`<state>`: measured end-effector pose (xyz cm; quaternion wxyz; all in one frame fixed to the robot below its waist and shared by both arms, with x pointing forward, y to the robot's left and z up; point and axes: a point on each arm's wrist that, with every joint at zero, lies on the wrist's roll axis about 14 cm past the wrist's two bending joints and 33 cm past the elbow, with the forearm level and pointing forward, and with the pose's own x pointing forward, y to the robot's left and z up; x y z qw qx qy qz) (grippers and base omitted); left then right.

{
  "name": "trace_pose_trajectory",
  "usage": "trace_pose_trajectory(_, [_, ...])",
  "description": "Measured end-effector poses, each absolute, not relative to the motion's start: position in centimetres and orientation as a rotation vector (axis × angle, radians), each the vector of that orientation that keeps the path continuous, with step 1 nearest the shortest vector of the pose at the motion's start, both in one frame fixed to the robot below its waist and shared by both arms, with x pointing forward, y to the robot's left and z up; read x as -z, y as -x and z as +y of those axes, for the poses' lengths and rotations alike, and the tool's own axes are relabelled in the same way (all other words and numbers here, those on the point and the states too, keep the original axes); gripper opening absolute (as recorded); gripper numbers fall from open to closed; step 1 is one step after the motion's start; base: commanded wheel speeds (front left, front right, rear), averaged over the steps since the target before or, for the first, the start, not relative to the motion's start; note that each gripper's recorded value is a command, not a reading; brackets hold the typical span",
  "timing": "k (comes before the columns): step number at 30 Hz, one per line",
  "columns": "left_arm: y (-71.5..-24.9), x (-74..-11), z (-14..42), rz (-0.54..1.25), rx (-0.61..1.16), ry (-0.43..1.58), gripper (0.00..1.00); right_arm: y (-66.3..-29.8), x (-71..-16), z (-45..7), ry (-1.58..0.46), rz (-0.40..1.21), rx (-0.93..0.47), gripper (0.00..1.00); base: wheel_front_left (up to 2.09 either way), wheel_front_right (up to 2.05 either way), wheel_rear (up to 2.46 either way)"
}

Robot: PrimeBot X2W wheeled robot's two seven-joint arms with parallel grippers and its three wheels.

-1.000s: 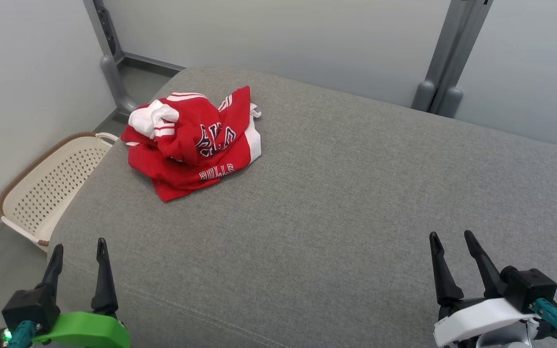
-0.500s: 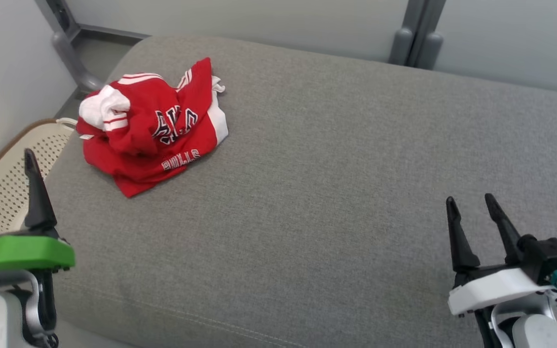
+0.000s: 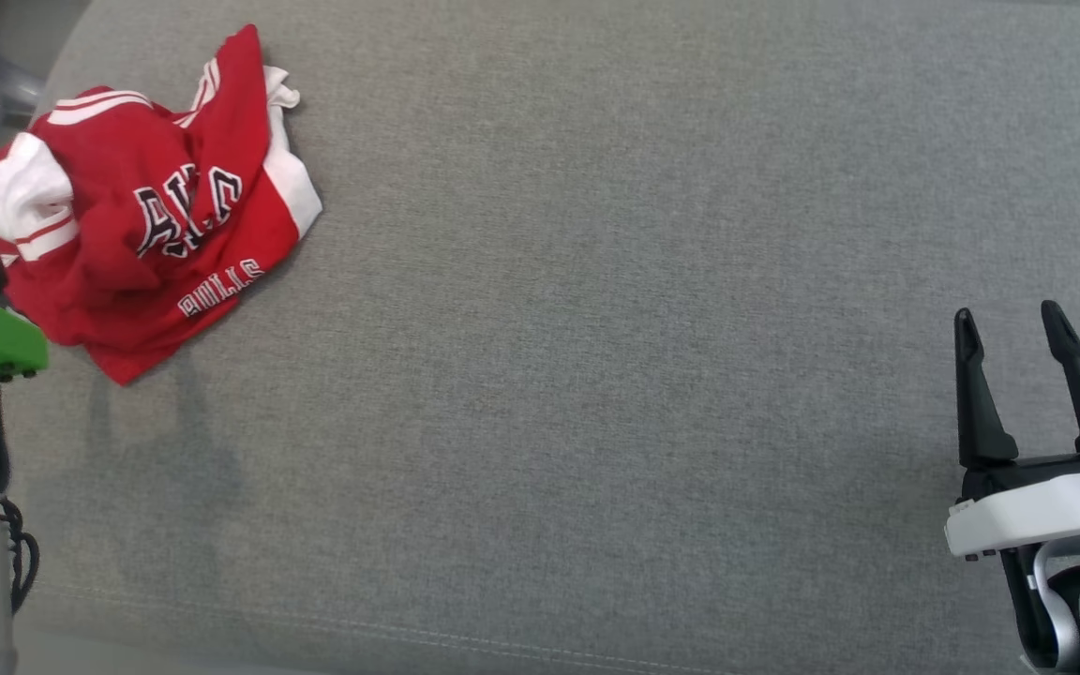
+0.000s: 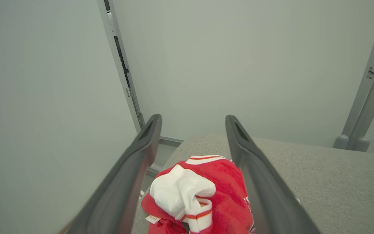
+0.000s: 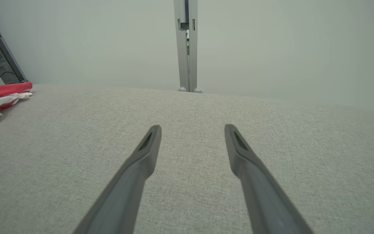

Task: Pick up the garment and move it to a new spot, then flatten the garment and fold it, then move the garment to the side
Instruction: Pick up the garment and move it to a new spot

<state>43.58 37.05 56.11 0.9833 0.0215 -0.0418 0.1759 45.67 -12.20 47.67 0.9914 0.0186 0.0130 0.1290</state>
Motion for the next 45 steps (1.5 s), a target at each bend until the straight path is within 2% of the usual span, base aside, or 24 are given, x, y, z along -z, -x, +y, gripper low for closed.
trace_pose_trajectory(7, [-47.4, -52.8, 38.4, 0.033, -0.350, -0.025, 1.00, -46.1, -46.1, -15.5, -0.003, 0.065, -0.182, 1.00, 0.00, 0.00, 0.00])
trace_pose_trajectory(13, [-49.1, -47.3, 38.6, 0.209, -0.343, 0.019, 1.00, -46.5, -45.0, -17.4, 0.024, 0.091, -0.140, 1.00, 0.00, 0.00, 0.00])
trace_pose_trajectory(26, [-48.0, -38.9, 37.1, 0.562, -0.321, 0.152, 1.00, -46.6, -44.3, -17.9, 0.026, 0.109, -0.128, 1.00, 0.00, 0.00, 0.00])
trace_pose_trajectory(27, [-47.8, -38.4, 37.0, 0.592, -0.317, 0.155, 0.88, -46.5, -44.3, -17.9, 0.026, 0.109, -0.128, 1.00, 0.00, 0.00, 0.00])
trace_pose_trajectory(28, [-47.5, -38.0, 36.8, 0.615, -0.316, 0.166, 0.43, -46.5, -44.3, -17.9, 0.025, 0.109, -0.128, 1.00, 0.00, 0.00, 0.00])
trace_pose_trajectory(29, [-47.5, -37.9, 36.6, 0.625, -0.312, 0.171, 0.04, -46.5, -44.4, -17.9, 0.026, 0.109, -0.127, 1.00, 0.00, 0.00, 0.00])
trace_pose_trajectory(30, [-47.6, -37.9, 36.5, 0.623, -0.312, 0.176, 0.00, -46.5, -44.5, -17.9, 0.026, 0.106, -0.126, 1.00, 0.00, 0.00, 0.00])
trace_pose_trajectory(34, [-47.7, -38.3, 36.7, 0.591, -0.317, 0.182, 0.00, -46.4, -44.7, -17.9, 0.024, 0.100, -0.125, 1.00, 0.00, 0.00, 0.00])
trace_pose_trajectory(45, [-50.2, -46.4, 38.6, 0.281, -0.333, 0.107, 0.00, -45.5, -46.0, -16.9, -0.018, 0.065, -0.133, 1.00, 0.00, 0.00, 0.00])
